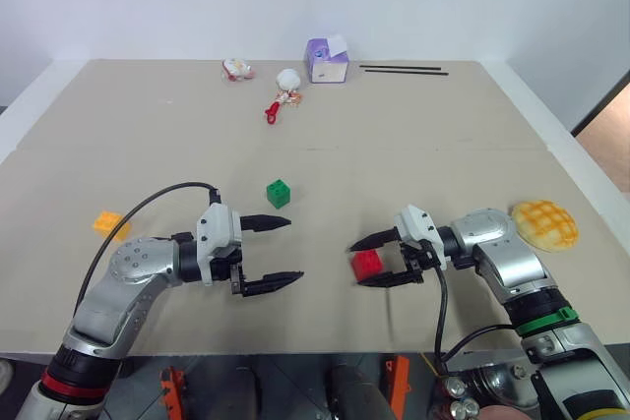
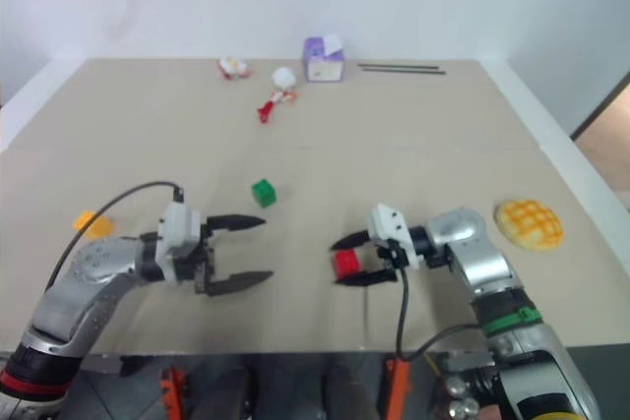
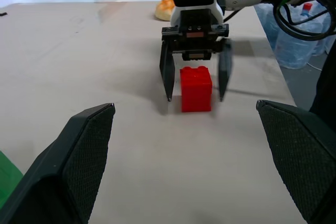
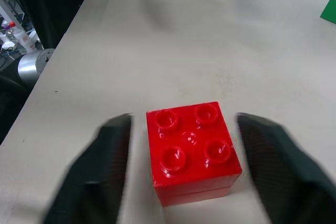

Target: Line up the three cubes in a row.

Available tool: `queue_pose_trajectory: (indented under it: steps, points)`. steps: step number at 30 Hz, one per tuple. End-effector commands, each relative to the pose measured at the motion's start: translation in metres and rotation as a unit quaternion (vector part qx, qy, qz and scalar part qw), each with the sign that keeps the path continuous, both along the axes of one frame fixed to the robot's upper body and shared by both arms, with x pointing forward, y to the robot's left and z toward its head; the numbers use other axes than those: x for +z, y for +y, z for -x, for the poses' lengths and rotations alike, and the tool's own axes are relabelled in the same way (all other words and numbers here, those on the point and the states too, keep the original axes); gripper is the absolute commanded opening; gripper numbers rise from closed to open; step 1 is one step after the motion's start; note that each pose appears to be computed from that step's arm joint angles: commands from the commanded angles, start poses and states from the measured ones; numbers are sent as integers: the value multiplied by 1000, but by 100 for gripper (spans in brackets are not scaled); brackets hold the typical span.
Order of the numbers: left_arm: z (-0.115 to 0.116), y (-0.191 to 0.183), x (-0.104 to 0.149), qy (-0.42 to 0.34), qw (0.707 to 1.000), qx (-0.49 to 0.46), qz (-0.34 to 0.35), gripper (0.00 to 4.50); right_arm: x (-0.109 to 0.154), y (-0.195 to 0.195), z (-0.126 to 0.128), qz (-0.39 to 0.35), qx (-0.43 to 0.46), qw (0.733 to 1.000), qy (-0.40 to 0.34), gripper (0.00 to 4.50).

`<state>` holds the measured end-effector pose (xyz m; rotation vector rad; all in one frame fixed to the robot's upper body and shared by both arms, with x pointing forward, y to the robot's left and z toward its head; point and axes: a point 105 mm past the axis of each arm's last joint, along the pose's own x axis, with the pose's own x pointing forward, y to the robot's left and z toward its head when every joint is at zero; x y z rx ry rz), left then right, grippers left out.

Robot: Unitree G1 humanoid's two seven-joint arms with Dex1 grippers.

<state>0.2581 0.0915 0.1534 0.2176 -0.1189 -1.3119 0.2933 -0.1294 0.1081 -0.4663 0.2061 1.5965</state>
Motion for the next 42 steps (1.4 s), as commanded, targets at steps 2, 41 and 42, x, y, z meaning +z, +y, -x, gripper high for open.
queue_pose_trajectory:
  steps: [2,41,42]
  points:
    - [-2,-1,12,-27,1000,8,10,450,20,4,3,-28,12,999,-17,449]
    - [-129,-9,-34,17,974,227,-10,305,112,27,-27,-167,-159,968,-95,450]
    - [-129,-9,-34,17,973,228,-9,269,112,27,-27,-167,-159,968,-95,450]
